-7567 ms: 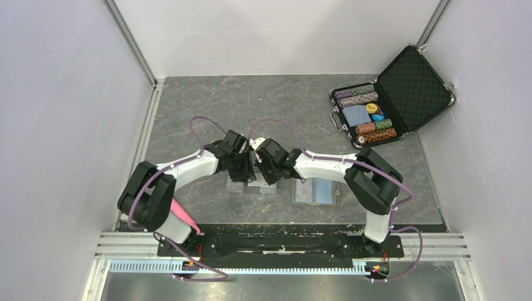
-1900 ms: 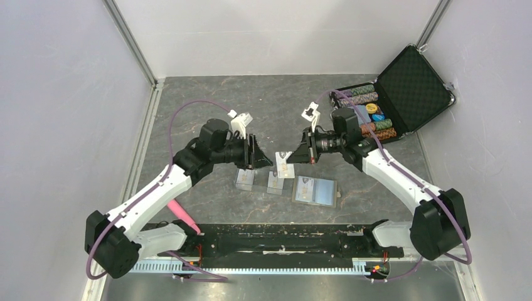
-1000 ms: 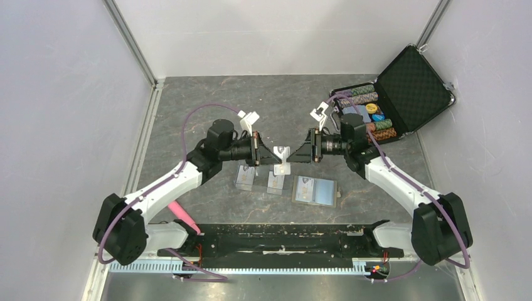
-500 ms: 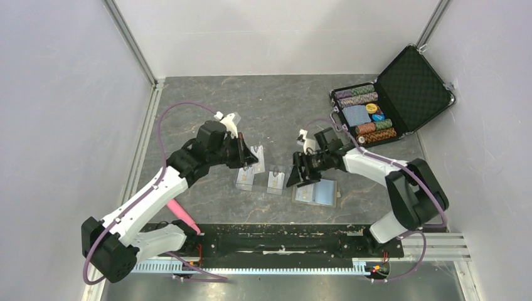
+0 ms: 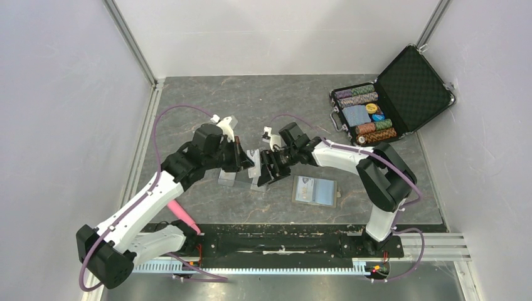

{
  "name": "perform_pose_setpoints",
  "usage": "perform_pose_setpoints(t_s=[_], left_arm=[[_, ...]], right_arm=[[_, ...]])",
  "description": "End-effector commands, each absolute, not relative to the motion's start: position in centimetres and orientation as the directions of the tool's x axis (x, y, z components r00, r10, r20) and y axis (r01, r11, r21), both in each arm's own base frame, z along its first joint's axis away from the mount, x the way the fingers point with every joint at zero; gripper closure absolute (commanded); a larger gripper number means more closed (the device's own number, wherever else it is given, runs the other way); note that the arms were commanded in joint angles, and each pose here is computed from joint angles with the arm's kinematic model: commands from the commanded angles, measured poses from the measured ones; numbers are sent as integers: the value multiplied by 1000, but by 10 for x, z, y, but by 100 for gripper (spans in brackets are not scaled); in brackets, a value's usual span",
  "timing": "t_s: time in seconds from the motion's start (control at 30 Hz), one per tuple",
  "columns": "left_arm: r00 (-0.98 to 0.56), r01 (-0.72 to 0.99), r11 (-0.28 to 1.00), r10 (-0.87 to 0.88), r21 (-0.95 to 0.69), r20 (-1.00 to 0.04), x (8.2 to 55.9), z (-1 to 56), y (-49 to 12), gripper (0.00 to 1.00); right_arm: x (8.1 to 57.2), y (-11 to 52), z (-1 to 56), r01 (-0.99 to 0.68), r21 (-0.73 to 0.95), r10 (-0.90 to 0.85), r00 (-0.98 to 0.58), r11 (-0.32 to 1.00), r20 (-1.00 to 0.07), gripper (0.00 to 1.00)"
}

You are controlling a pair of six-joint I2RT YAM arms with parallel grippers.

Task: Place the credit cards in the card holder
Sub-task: Move the storage box to the center of the board, then insert the credit card into the card holder.

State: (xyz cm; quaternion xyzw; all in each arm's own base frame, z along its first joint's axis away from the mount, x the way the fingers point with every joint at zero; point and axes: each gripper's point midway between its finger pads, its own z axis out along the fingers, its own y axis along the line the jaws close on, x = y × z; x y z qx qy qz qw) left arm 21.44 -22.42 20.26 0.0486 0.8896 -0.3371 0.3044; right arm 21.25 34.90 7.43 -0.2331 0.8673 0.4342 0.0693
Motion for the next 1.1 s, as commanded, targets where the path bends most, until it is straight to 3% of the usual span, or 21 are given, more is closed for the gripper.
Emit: perform_pose_setpoints(t_s=[0.0,0.33,0.5,0.63,0.83,1.07], left_arm=[[-794,313,759,-120,-571,-596,213,204,-223,98],[-864,315,664,-94,-678,-494,201,168,-274,98],[-893,340,632,-15,-696,-450,195,146,-322,98],[-904,371,616,68,-695,-422,190,130,-360,98],[-915,384,572,127,-725,-384,186,116,-403,98],[-926,354,576,101,-737,-365,186,106,-408,98]], right_arm=[[232,351,95,-523,695,-315,-852,493,-418,33],[259,217,88,-394,507,-160,-882,766,-444,29],[257,133,85,-244,288,-94,-888,926,-449,20],[238,82,71,-95,210,3,-907,973,-421,21],[195,61,36,-14,229,57,-952,973,-302,27],[176,101,15,-18,450,90,-972,893,-217,44]])
